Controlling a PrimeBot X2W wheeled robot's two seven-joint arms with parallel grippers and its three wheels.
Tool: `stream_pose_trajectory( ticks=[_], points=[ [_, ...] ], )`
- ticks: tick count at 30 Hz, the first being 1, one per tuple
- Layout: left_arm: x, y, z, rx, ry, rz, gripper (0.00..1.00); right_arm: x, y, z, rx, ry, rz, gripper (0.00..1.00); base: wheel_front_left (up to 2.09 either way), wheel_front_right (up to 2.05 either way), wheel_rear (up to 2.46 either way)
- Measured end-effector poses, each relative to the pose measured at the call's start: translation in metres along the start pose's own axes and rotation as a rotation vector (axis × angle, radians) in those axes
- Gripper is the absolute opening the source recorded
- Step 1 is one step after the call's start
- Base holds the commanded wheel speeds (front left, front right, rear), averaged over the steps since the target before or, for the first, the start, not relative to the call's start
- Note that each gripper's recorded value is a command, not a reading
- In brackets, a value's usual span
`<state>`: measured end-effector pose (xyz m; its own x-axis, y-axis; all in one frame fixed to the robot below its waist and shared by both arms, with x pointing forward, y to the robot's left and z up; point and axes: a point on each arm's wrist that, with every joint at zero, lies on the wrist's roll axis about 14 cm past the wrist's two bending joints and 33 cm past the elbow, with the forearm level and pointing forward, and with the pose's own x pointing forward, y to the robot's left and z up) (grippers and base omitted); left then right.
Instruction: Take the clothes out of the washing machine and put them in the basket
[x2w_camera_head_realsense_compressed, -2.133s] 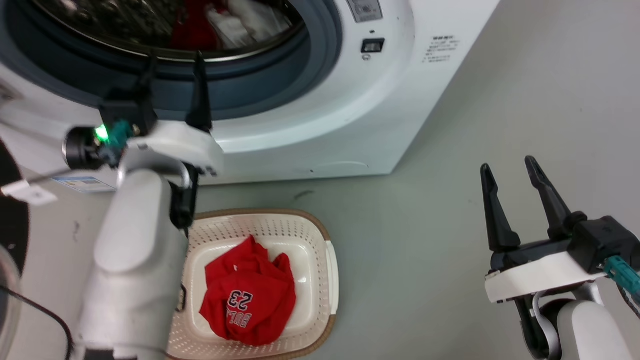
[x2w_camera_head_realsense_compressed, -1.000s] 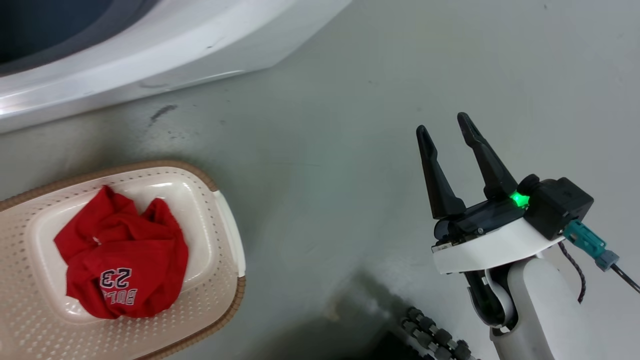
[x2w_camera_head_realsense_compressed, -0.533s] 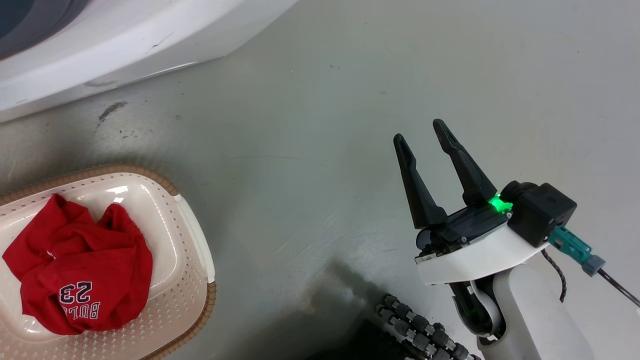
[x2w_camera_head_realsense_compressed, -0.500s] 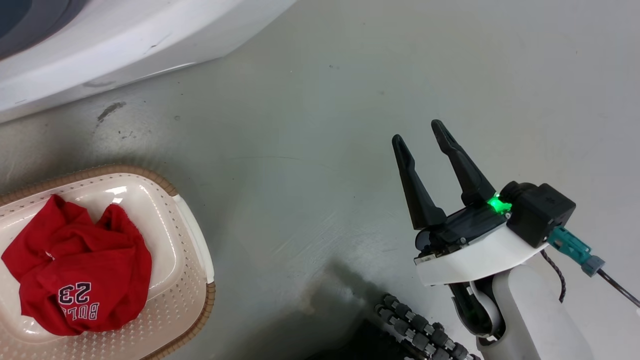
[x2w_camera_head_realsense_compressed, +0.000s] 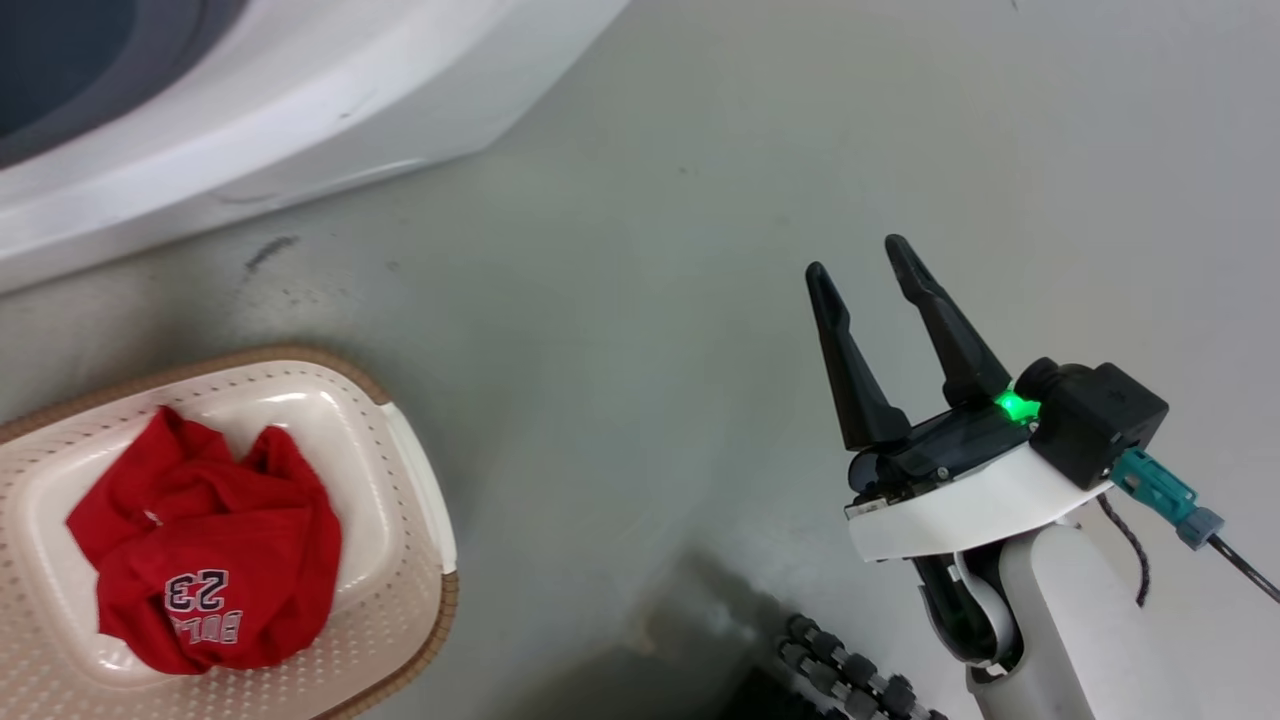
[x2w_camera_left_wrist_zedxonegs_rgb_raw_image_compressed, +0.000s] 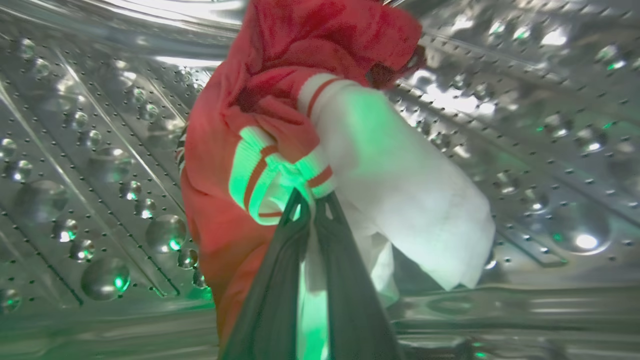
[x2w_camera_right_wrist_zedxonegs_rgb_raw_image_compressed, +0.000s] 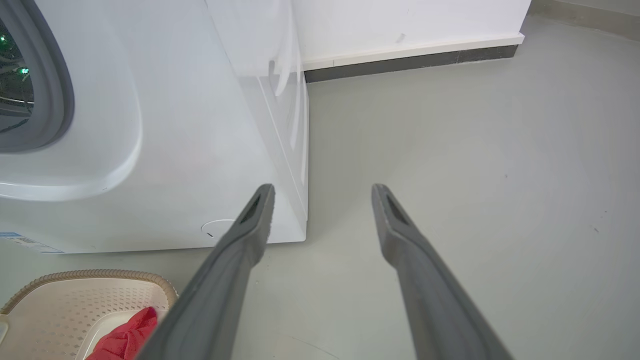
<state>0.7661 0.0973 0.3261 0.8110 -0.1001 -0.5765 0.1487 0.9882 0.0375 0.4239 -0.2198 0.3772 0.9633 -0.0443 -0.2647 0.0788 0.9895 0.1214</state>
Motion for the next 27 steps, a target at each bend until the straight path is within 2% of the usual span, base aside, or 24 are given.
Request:
stream_pose_trajectory(
  ticks=[7, 15, 26, 27],
  points=[
    [-0.036, -0.003, 0.014, -0.033, -0.176, -0.012, 0.00, -0.002, 0.003, 0.018, -0.022, -0.052, 0.013, 1.00, 0.00, 0.00, 0.00],
    [-0.090, -0.002, 0.020, -0.042, -0.304, -0.025, 0.00, -0.011, 0.017, 0.035, -0.036, -0.098, 0.051, 1.00, 0.00, 0.00, 0.00],
    [-0.173, 0.010, 0.026, -0.086, -0.429, -0.022, 0.00, -0.037, 0.033, 0.060, -0.036, -0.152, 0.088, 1.00, 0.00, 0.00, 0.00],
    [-0.197, 0.017, 0.029, -0.097, -0.458, -0.020, 0.00, -0.047, 0.037, 0.069, -0.031, -0.171, 0.097, 1.00, 0.00, 0.00, 0.00]
  ],
)
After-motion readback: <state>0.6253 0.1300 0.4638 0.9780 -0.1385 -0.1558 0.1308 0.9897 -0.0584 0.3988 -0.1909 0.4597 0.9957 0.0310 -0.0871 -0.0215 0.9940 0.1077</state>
